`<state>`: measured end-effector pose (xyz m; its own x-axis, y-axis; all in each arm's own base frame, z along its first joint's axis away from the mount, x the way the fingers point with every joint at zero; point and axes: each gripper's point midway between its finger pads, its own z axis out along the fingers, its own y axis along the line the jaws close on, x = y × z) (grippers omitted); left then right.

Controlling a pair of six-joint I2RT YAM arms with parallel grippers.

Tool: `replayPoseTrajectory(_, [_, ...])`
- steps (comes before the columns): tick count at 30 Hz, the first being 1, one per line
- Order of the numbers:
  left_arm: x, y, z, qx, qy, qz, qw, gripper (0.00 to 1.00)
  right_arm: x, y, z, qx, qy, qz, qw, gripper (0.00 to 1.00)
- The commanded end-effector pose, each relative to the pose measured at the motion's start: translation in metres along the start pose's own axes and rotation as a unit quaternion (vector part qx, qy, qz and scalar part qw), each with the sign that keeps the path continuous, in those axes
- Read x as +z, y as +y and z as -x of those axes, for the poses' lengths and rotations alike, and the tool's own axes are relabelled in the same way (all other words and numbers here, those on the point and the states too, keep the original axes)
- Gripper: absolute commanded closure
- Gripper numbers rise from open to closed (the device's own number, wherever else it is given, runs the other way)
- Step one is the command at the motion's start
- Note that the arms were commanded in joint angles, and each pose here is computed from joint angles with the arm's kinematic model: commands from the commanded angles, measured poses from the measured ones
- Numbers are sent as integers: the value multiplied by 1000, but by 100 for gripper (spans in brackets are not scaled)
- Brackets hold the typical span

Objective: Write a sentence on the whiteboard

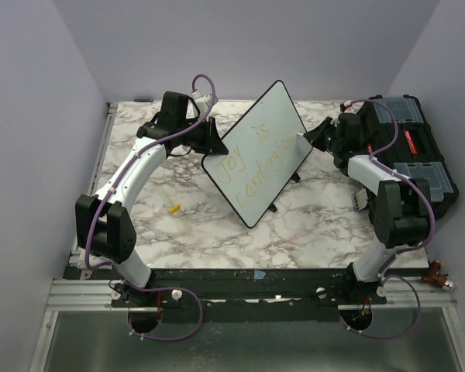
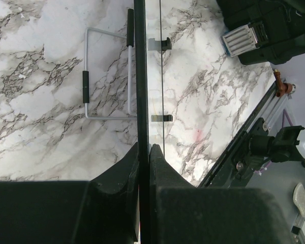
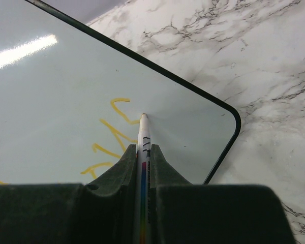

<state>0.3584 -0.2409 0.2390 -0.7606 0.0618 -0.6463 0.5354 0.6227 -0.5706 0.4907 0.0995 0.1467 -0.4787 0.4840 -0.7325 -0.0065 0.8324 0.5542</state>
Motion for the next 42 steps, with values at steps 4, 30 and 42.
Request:
replayPoseTrajectory(4, [7, 2, -14, 46, 26, 5, 999, 100, 9, -16, -15, -2, 23, -25, 999, 99])
replayPoseTrajectory(30, [5, -2, -16, 47, 25, 3, 999, 100, -18, 4, -42, 24, 54, 40, 997, 99])
replayPoseTrajectory(42, [3, -3, -18, 43, 27, 3, 999, 100, -50, 42, 16, 12, -13, 64, 998, 99])
